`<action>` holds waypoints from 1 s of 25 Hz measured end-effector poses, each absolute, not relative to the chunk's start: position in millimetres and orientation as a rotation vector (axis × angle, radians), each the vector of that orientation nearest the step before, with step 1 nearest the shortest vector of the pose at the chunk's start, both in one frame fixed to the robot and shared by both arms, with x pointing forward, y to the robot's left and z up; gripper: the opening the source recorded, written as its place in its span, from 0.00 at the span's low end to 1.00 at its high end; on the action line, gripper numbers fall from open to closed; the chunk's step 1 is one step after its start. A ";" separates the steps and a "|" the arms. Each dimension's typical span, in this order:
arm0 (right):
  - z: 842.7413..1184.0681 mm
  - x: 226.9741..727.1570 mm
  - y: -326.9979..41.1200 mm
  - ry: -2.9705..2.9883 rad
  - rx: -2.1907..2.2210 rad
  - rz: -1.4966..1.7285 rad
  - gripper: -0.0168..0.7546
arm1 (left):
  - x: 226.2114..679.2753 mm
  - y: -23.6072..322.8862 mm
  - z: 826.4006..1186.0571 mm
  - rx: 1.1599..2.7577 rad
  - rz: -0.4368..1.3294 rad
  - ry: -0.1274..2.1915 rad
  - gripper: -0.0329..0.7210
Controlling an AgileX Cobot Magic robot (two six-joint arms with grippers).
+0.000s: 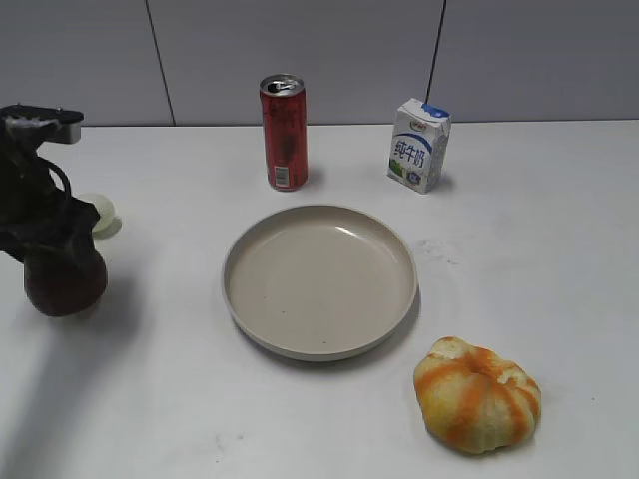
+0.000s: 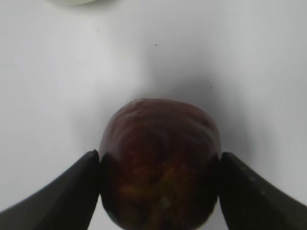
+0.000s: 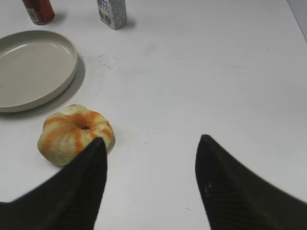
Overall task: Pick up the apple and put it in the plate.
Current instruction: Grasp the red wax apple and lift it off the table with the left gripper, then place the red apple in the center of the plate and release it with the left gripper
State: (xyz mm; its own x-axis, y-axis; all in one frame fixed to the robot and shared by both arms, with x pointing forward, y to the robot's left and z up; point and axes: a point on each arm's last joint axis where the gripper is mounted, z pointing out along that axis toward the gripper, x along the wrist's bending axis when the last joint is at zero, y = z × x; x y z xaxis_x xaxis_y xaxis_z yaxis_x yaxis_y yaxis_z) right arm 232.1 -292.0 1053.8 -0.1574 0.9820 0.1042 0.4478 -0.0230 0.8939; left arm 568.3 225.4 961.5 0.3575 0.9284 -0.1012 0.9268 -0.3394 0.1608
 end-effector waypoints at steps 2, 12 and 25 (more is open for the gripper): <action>1053.8 232.1 -292.0 1.655 1.507 1.140 0.60 | 571.6 215.2 973.0 2.435 0.033 1.630 0.78; 1053.8 232.1 -292.0 1.655 1.507 1.140 0.60 | 563.2 78.8 1025.7 2.468 0.196 1.073 0.78; 1053.8 232.1 -292.0 1.655 1.507 1.140 0.60 | 548.1 9.0 948.8 2.579 0.100 0.937 0.78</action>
